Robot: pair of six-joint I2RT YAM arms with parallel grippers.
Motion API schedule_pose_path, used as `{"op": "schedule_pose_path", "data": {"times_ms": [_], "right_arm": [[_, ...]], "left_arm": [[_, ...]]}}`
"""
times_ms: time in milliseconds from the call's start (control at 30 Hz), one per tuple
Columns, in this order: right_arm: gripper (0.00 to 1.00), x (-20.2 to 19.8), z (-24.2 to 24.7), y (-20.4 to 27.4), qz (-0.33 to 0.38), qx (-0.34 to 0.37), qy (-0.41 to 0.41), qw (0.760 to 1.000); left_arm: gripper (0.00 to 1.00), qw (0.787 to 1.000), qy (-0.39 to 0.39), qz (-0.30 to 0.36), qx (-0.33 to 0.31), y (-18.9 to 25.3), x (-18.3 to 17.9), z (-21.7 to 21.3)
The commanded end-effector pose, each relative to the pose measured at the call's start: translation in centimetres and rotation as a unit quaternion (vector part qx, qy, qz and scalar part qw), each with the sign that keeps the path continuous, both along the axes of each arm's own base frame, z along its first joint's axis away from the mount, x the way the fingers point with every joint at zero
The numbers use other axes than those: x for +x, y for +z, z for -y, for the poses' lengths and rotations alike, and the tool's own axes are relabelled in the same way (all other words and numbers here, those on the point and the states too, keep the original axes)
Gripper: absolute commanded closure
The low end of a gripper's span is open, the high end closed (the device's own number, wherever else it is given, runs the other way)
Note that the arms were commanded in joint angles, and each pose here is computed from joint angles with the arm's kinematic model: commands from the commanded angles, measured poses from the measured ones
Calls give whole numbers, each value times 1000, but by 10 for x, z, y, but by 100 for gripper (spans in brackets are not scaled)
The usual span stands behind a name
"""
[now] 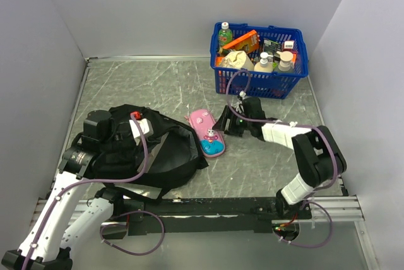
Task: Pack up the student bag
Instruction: Adjust the stationery at the center of the board, then pick up the stationery from the center of the board.
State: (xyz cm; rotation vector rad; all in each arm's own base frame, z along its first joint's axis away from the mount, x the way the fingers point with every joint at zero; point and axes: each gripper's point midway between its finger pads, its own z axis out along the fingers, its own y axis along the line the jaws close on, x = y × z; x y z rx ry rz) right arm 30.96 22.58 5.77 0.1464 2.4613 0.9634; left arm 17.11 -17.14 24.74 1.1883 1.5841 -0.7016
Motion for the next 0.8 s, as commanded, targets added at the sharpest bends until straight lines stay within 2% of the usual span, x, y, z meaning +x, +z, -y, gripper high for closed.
{"op": "schedule_pose_path", "data": {"times_ms": [0, 100, 300, 433, 533, 600, 633, 667, 733, 767], "right_arm": [[24, 28, 2, 1, 32, -29, -2, 999], [24, 27, 10, -5, 46, -65, -6, 997], [24, 43, -8, -6, 45, -23, -1, 999], [23, 45, -31, -5, 43, 33, 13, 998], [23, 25, -46, -9, 31, 56, 31, 997], [24, 12, -54, -5, 36, 94, 48, 994], [24, 2, -55, -8, 17, 115, 44, 992], [25, -1, -64, 6, 38, 150, 65, 986], [26, -13, -66, 5, 21, 174, 66, 982], [27, -15, -70, 12, 34, 188, 71, 979]], "left_arm": [[99, 999, -18, 42, -12, 27, 0, 4], [99, 999, -21, 47, -11, 29, -1, 4], [99, 999, -20, 42, -12, 26, 0, 5], [99, 999, -20, 40, -12, 26, 1, 5], [99, 999, -21, 38, -18, 26, 1, 7], [99, 999, -20, 39, -19, 27, 1, 7], [99, 999, -20, 40, -18, 27, 1, 6], [99, 999, -21, 41, -18, 27, 1, 6], [99, 999, -22, 40, -18, 27, 0, 7], [99, 999, -22, 40, -18, 27, 0, 7]]}}
